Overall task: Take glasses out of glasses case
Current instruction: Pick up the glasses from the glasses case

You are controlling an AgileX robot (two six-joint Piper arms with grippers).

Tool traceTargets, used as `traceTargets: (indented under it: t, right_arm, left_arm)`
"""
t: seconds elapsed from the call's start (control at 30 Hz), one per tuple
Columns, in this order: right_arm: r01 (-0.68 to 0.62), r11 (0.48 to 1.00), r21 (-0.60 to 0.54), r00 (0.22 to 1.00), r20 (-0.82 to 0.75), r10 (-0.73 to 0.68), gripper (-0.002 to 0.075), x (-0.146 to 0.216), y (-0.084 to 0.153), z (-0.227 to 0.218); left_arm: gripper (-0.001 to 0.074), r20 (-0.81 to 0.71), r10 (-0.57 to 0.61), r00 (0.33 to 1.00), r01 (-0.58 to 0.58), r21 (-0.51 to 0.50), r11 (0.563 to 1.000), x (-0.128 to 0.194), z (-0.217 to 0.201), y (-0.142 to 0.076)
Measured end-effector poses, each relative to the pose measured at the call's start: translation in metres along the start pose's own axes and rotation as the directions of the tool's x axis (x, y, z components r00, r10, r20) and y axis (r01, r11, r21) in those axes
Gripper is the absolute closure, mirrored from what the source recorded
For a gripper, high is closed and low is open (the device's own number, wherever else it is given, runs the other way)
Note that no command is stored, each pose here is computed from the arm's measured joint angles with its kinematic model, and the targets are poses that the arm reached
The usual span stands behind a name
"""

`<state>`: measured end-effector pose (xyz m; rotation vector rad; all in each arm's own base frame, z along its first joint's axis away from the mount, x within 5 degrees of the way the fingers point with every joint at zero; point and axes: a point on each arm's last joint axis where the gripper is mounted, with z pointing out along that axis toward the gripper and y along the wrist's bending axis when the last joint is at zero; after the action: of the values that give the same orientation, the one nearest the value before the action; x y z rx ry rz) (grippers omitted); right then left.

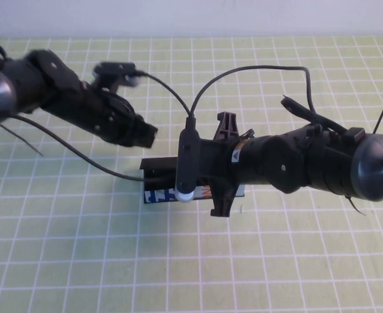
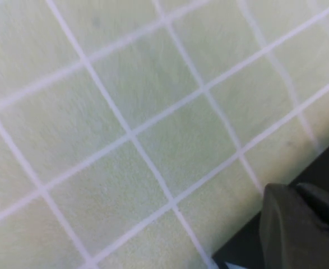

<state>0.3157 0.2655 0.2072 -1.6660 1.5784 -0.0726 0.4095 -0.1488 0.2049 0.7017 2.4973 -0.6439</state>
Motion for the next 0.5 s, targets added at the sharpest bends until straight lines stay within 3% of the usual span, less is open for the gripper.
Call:
traceTargets:
  t: [0.13, 0.27, 0.37, 0.5]
  right_arm:
    - [-0.028, 1.0, 0.014, 1.0, 0.009, 0.028, 0.0727, -0.002, -0.002, -0.003]
    - [-0.065, 0.997, 0.032, 0.998, 0.018, 0.064, 0.0728, -0.002, -0.005, -0.004]
    - [-0.09, 0.995, 0.038, 0.996, 0.019, 0.089, 0.0729, 0.0, -0.007, -0.004]
    - [-0.111, 0.993, 0.043, 0.994, 0.021, 0.11, 0.0729, 0.002, -0.009, -0.004]
  left_arm:
    - [0.0739, 0.09, 0.033, 0.995, -0.031, -0.025, 0.999, -0.011, -0.047, -0.01]
    - [0.0739, 0.173, 0.118, 0.978, -0.114, -0.037, 0.993, 0.0, -0.08, -0.027]
    - [0.0739, 0.22, 0.165, 0.961, -0.169, -0.002, 0.986, 0.021, -0.081, -0.037]
    - [0.0739, 0.253, 0.138, 0.958, -0.17, 0.108, 0.979, 0.053, -0.058, -0.037]
